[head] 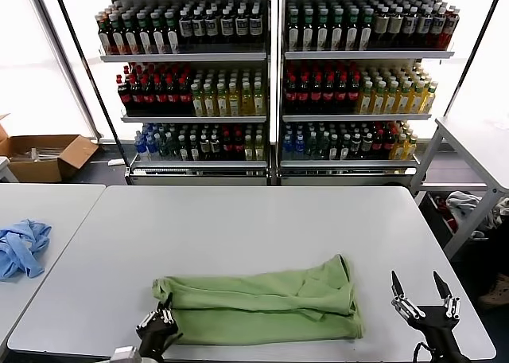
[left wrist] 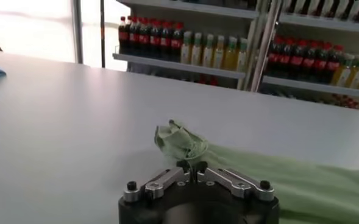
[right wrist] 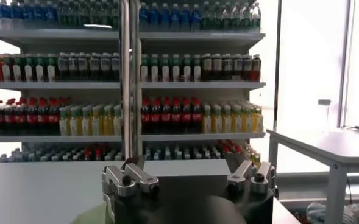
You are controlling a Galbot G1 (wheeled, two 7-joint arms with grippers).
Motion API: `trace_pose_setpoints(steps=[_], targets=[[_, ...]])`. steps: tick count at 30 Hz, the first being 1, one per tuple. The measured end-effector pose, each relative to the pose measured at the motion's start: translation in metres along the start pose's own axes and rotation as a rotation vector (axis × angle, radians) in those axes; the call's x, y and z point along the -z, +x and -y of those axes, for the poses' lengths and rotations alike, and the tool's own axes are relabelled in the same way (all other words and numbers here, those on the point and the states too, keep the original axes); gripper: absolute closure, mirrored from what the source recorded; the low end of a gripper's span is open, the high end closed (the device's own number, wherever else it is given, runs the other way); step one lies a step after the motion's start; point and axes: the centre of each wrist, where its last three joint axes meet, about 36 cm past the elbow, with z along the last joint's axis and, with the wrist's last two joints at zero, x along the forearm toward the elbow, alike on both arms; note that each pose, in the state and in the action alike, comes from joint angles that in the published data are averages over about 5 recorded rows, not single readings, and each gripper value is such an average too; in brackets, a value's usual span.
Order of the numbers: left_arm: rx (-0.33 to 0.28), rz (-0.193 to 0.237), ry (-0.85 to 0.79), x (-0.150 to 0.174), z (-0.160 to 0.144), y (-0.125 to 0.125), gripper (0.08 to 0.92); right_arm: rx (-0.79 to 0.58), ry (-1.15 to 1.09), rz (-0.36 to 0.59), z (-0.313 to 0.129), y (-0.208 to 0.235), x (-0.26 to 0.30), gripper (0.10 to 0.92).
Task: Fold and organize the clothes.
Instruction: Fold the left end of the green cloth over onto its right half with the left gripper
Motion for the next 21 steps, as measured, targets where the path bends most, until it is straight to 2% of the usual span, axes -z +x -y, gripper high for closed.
trace_pose_setpoints(steps=[4,9,15,18,21], targets=[[0.059,0.030,-0.005,0.026,-0.024,-0.014,0.891,-0.002,0.000,0.007,-0.001,-0.002,0.002,0.200],[0.178,0.052,-0.014,0.062,-0.068,-0.029,0.891,-0.001,0.001,0.012,-0.002,-0.004,0.004,0.200],[0.310,0.093,-0.024,0.101,-0.119,-0.028,0.891,0.002,-0.002,0.016,-0.005,-0.005,0.004,0.200],[0.341,0.115,-0.026,0.114,-0.130,-0.023,0.891,0.004,-0.003,0.017,-0.006,-0.005,0.005,0.200],[0.336,0.143,-0.027,0.124,-0.129,-0.016,0.891,0.003,-0.004,0.020,-0.007,-0.003,0.006,0.200]])
